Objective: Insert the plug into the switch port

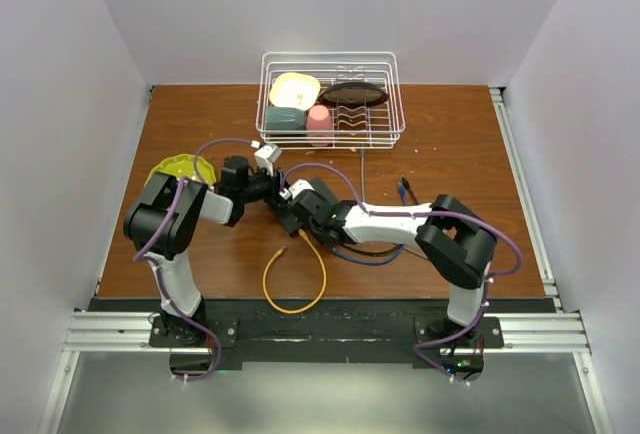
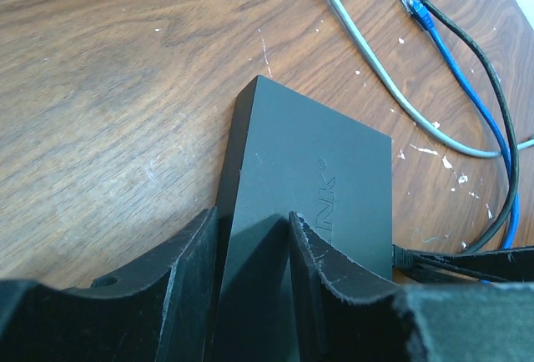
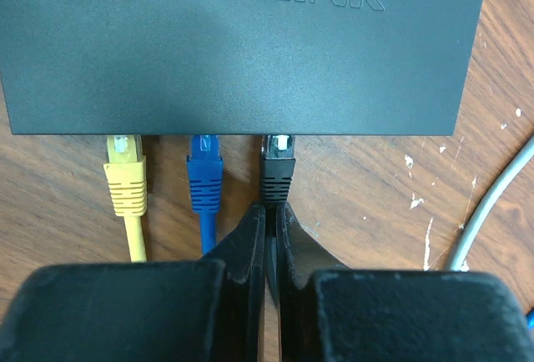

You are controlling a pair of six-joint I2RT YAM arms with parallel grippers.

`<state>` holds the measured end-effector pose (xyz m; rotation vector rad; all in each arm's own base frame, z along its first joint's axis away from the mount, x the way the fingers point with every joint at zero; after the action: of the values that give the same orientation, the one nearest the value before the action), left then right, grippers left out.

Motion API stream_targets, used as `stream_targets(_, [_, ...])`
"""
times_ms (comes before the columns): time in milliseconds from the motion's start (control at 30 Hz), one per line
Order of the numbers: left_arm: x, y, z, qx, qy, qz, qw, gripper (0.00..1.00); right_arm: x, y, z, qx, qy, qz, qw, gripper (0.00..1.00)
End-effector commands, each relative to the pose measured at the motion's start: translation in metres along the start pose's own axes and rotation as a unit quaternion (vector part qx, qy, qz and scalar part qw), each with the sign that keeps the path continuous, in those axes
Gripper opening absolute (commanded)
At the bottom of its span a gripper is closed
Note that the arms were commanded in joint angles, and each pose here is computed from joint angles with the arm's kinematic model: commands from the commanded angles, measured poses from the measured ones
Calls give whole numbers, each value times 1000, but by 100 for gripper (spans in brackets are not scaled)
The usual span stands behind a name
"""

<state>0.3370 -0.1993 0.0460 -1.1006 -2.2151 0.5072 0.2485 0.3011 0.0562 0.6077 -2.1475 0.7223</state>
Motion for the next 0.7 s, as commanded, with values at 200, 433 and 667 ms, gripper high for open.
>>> stream_targets(200, [9, -76, 57, 43, 141, 162, 976, 37, 15, -10, -125, -102, -210, -5, 972, 0])
stream_targets(433, [16, -62, 39, 31, 98, 95, 990, 48, 16, -7, -112, -89, -184, -16, 979, 0])
stream_targets(667, [36, -32, 23, 59, 32, 16, 998, 62, 22, -5, -92, -87, -155, -30, 984, 18])
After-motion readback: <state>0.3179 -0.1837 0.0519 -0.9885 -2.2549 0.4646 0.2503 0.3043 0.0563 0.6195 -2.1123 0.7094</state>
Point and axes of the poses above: each gripper's point midway between its finger pads, its own x axis back along the fingers, its own y axis along the line the jaws close on, z = x × y, the point moved 4 cm from there along x, back along the fingers, and after that the axes turned 4 degrees about x, right-handed, at the moved point
